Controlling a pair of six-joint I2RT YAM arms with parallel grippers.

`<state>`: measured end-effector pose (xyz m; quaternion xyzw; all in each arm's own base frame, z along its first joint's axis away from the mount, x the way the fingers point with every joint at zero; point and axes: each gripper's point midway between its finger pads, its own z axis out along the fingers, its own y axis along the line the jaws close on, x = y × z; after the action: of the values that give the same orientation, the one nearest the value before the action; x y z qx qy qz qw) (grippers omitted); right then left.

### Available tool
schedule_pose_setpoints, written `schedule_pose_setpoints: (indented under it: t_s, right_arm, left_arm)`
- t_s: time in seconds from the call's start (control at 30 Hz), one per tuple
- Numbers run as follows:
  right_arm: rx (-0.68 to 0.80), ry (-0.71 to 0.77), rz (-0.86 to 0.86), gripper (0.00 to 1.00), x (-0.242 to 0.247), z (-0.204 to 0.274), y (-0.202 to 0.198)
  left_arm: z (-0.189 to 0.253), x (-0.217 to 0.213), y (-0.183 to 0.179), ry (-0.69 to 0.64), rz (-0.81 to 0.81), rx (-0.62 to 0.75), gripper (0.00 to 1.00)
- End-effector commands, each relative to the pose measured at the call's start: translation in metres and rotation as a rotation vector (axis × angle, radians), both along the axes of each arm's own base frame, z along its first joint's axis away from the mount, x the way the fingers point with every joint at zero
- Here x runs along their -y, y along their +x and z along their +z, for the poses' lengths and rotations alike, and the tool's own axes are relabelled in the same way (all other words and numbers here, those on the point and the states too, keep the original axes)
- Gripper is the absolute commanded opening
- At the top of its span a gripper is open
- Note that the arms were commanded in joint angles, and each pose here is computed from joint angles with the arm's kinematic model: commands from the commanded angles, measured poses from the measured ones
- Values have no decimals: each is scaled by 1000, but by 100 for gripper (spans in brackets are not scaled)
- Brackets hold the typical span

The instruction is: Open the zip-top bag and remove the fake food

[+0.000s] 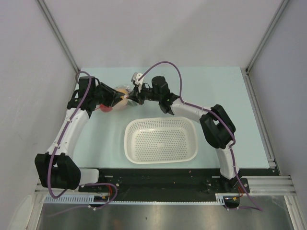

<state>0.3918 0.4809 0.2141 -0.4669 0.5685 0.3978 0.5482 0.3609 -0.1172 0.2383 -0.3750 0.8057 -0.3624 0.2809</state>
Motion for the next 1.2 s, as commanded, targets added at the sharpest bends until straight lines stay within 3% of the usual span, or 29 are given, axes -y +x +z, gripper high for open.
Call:
schedule_pose_setpoints:
  t_s: [0.0, 0.47, 0.77, 0.97, 1.0, 1.1, 1.17]
  right_arm:
    - [105, 75, -9, 0, 5, 56, 3]
    - [111, 69, -8, 0, -3, 59, -2]
    - [119, 59, -9, 0, -6, 58, -4]
    - [123, 52, -10, 0, -7, 57, -5]
    - [124, 51, -11, 0, -7, 57, -5]
    - [127, 50, -11, 0, -6, 58, -6]
    - [135, 45, -8, 13, -4, 58, -7]
  left_arm:
    - [31, 9, 2, -63, -10, 66, 35]
    - [27, 22, -1, -113, -52, 67, 28]
    - [17, 27, -7, -119, -66, 34, 33]
    - [17, 27, -4, -116, -56, 39, 17]
    - [18, 26, -3, -113, -55, 41, 10]
    - [19, 25, -1, -101, -55, 44, 0]
    - [21, 24, -1, -84, -56, 49, 0]
